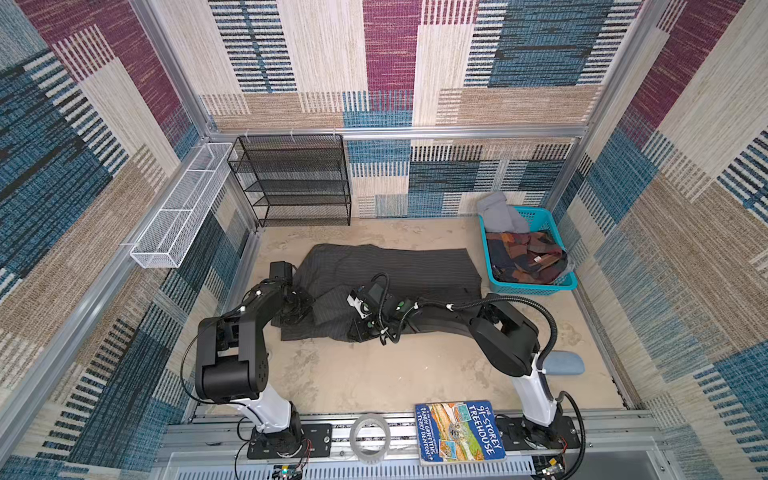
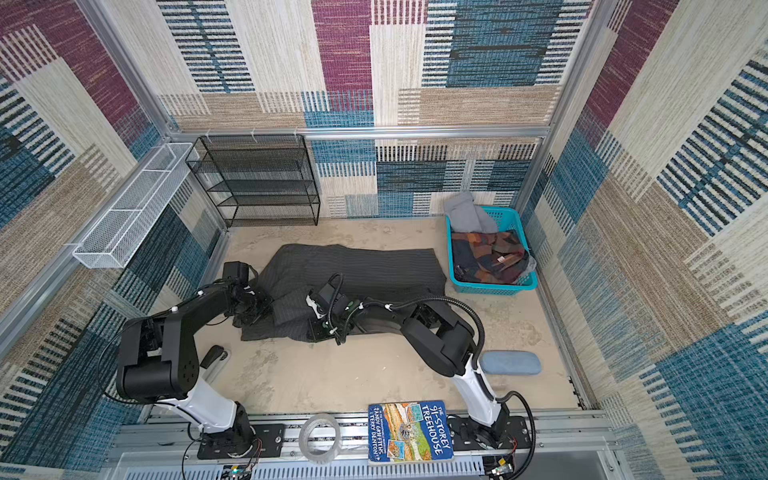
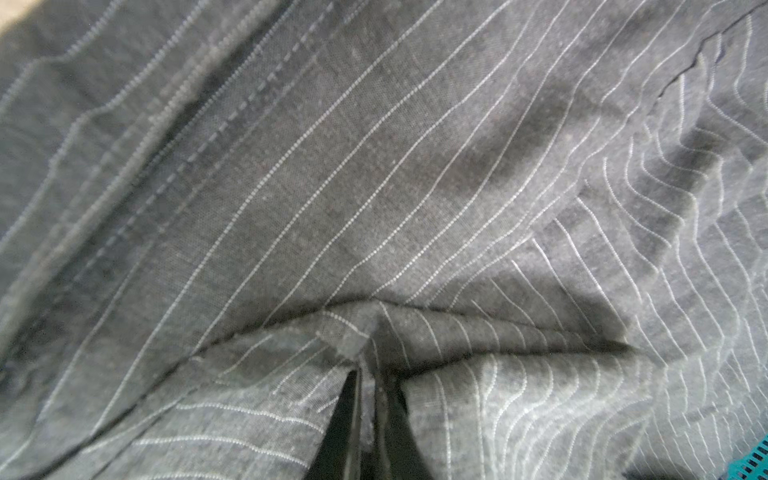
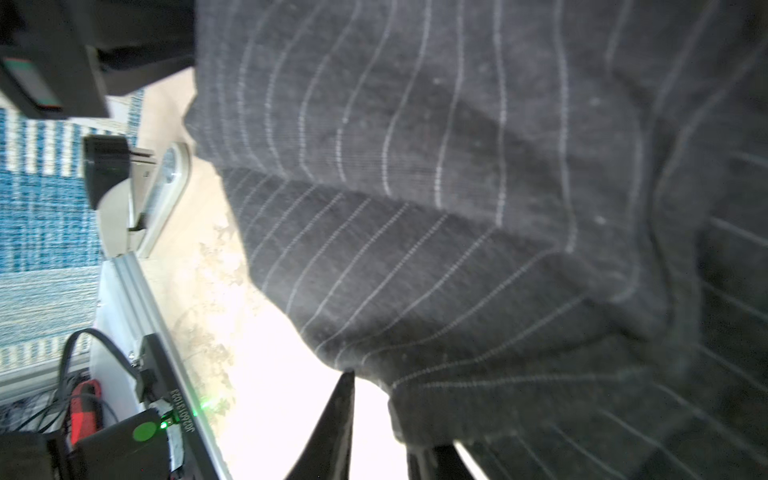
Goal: Fold and stack the long sleeve shirts
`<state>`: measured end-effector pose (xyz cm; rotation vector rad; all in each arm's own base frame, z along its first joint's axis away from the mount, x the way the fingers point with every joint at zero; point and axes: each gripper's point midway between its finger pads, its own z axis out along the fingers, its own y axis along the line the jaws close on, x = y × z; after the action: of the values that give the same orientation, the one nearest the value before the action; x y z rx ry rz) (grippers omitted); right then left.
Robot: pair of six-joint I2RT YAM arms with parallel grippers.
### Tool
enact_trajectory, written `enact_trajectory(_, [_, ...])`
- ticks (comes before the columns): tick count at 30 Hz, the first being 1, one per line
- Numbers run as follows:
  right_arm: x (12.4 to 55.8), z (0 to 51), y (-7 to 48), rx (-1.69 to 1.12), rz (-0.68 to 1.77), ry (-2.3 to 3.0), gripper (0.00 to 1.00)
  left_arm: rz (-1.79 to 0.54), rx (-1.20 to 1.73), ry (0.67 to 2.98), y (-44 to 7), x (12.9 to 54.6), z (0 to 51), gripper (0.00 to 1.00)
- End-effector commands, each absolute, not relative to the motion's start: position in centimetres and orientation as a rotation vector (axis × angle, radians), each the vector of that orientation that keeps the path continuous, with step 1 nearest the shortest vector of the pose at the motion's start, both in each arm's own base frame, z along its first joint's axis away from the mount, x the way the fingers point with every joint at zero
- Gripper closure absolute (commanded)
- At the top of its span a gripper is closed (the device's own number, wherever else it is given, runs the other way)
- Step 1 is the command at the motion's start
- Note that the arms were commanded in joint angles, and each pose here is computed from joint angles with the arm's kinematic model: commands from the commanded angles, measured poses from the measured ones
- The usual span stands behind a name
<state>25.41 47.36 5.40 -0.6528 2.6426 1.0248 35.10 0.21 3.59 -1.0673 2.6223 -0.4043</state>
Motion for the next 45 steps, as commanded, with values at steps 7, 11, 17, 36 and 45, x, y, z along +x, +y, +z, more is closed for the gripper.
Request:
enact_trajectory(7, [24.2,10.3,48.5,-0.734,1.201,2.518,0.94,-0.366,-1.074,2.613,0.7,35.2,3.5,0.88])
enact_trajectory(11, [23.6,12.7,48.2,-0.776,1.237,2.478,0.96,-0.345,-1.081,2.601,1.0,35.2,3.4,0.89])
enact_trajectory(17, [22.8,15.1,47.7,-0.835,1.252,2.443,0.97,-0.334,-1.093,2.587,1.1,35.1,3.1,0.89])
enact_trajectory(36, [24.5,21.9,44.8,-0.838,1.295,2.327,0.97,-0.314,-1.086,2.585,1.1,35.1,3.0,0.89])
enact_trajectory(45, [28.0,23.8,41.3,-0.734,1.223,2.305,0.97,-0.304,-1.077,2.593,1.0,35.0,2.9,0.9])
